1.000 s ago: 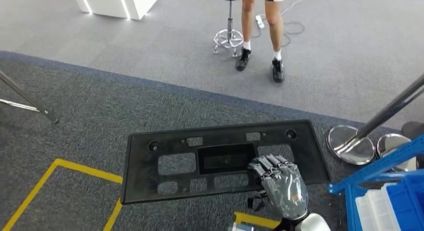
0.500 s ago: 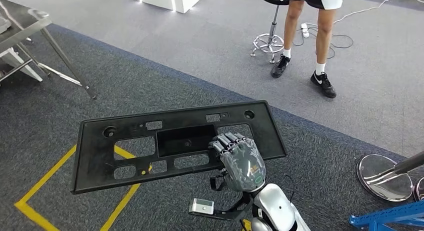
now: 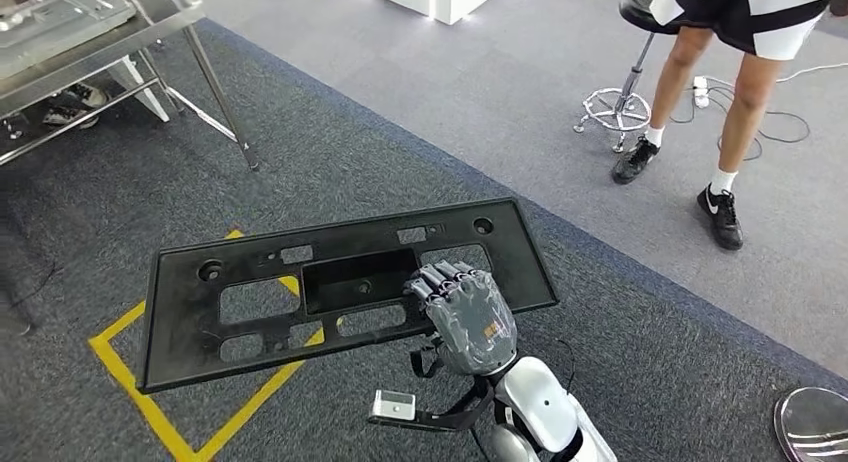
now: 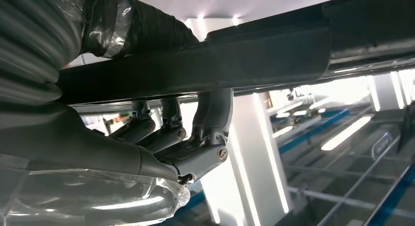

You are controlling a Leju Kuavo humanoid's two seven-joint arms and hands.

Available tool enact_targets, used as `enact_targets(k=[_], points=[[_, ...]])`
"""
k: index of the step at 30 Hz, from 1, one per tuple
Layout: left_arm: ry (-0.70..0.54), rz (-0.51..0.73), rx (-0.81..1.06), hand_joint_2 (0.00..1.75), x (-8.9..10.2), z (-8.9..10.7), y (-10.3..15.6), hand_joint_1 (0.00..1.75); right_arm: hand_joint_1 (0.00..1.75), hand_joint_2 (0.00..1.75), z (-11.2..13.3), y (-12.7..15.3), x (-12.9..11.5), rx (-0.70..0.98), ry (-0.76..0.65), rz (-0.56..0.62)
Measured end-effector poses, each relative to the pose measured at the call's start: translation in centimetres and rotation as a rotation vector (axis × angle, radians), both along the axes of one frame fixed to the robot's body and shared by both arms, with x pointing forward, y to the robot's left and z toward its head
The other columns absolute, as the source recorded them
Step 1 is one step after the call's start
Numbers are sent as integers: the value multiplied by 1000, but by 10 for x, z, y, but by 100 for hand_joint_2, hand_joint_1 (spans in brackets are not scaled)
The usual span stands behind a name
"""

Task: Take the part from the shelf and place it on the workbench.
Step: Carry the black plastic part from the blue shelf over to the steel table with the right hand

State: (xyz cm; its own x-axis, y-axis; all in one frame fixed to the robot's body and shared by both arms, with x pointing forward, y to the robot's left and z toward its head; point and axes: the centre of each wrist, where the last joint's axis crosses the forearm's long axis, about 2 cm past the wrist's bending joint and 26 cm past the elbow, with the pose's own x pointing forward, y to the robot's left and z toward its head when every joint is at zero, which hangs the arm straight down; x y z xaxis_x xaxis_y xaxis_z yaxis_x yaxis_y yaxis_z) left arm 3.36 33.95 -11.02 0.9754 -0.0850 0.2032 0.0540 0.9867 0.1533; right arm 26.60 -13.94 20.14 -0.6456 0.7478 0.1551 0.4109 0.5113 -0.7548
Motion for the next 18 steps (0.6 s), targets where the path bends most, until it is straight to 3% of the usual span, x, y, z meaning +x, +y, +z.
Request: enact_targets(k=[18], points=[[11, 26, -13, 0, -4, 0, -2, 0, 175, 175, 4, 2, 0, -31, -19, -19]])
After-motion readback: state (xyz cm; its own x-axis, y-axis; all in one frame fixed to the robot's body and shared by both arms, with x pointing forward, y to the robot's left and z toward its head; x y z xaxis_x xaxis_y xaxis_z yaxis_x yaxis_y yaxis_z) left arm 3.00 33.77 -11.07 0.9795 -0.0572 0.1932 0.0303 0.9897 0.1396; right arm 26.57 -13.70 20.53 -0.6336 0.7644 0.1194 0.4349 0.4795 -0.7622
